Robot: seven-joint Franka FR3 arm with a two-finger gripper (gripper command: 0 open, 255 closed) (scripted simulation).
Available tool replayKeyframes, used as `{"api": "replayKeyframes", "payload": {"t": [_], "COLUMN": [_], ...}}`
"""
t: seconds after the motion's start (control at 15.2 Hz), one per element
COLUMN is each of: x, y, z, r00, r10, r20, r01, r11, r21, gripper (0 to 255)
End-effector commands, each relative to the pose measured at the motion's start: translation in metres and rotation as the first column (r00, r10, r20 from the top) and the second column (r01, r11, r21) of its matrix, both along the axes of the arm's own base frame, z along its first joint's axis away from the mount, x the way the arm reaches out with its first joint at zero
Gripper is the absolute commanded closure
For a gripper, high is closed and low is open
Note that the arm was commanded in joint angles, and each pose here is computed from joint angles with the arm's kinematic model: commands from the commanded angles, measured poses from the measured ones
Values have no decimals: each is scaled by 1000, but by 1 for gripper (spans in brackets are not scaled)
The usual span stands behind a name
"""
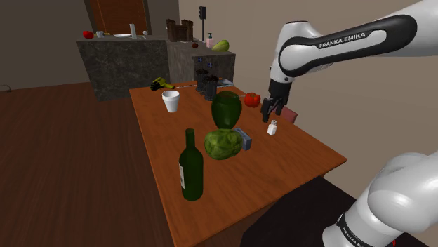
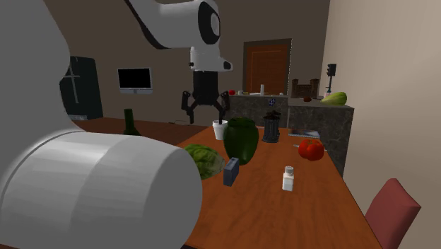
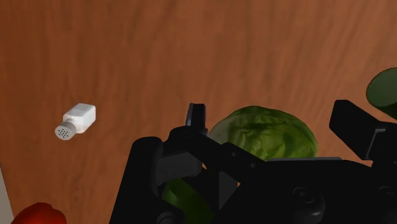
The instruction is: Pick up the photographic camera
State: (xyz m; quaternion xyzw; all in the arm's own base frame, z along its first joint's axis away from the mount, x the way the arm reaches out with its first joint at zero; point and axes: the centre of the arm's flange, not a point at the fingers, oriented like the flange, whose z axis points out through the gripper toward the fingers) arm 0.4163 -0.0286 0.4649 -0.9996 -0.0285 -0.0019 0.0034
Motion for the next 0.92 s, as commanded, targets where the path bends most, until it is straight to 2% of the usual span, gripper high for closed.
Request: {"api": "replayKeyframes", "payload": {"t": [0.0,0.86], "x": [24,143], "y": [-7,-45], "z": [-20,-139], "r00": [1000,998], "r10": [-9,-62], "r20": [2,8], "r01": [8,62], "r11": [1000,998], "r21": [3,25], "gripper": [0,0]}}
